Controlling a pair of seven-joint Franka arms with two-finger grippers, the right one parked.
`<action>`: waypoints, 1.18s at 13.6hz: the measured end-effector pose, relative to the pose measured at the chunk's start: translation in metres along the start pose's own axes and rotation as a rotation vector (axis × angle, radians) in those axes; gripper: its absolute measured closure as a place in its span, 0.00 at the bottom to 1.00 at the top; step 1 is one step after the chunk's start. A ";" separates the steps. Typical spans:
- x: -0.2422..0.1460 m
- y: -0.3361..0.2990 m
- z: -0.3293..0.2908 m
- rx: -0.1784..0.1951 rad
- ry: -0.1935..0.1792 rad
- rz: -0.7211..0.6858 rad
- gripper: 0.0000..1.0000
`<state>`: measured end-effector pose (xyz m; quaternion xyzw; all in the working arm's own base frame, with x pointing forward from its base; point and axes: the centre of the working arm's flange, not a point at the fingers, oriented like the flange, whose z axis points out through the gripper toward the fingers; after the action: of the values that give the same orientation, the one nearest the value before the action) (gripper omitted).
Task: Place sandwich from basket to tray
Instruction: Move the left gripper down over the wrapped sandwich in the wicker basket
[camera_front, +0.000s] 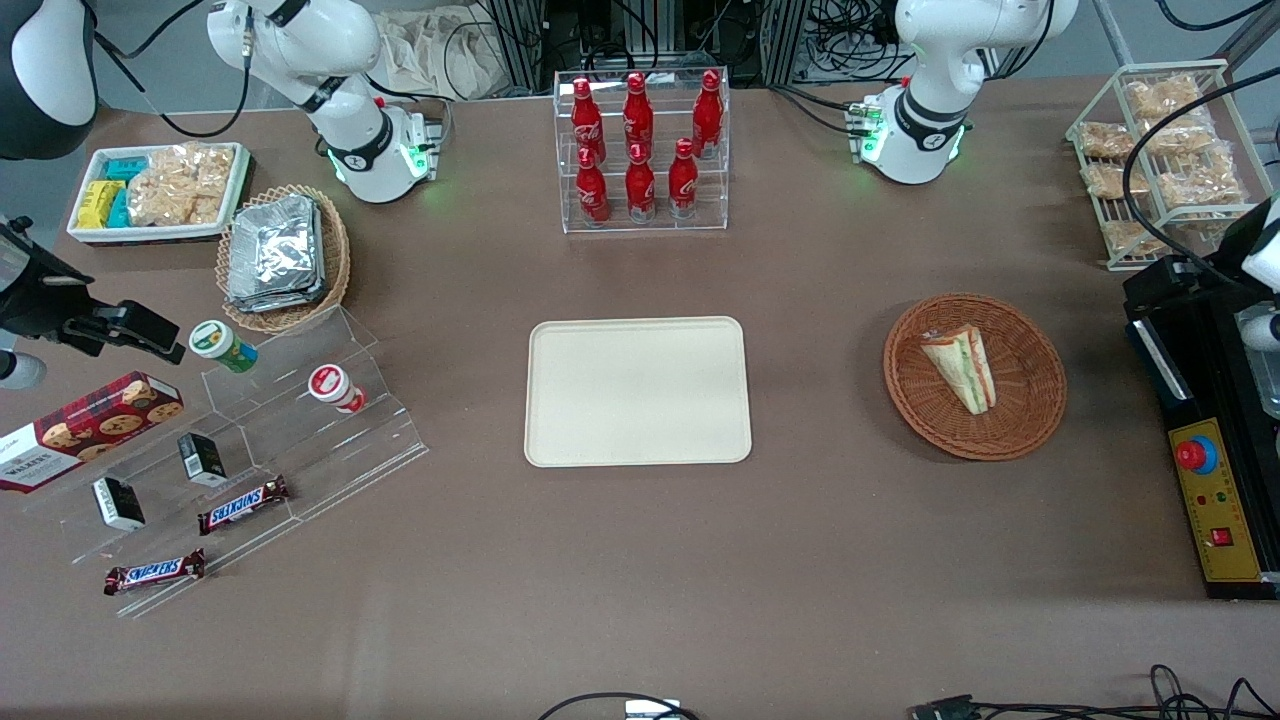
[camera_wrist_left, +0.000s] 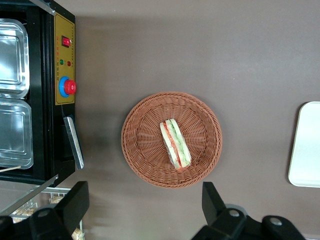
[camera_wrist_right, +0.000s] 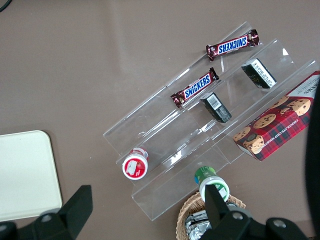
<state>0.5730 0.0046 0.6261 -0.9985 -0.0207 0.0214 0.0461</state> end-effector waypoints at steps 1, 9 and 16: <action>0.000 0.000 0.000 0.000 0.000 0.000 0.00; -0.002 0.006 0.002 -0.023 -0.019 -0.024 0.00; -0.020 0.015 0.067 -0.047 -0.081 -0.070 0.00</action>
<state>0.5510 -0.0053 0.5587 -0.9963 -0.0577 0.0599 0.0227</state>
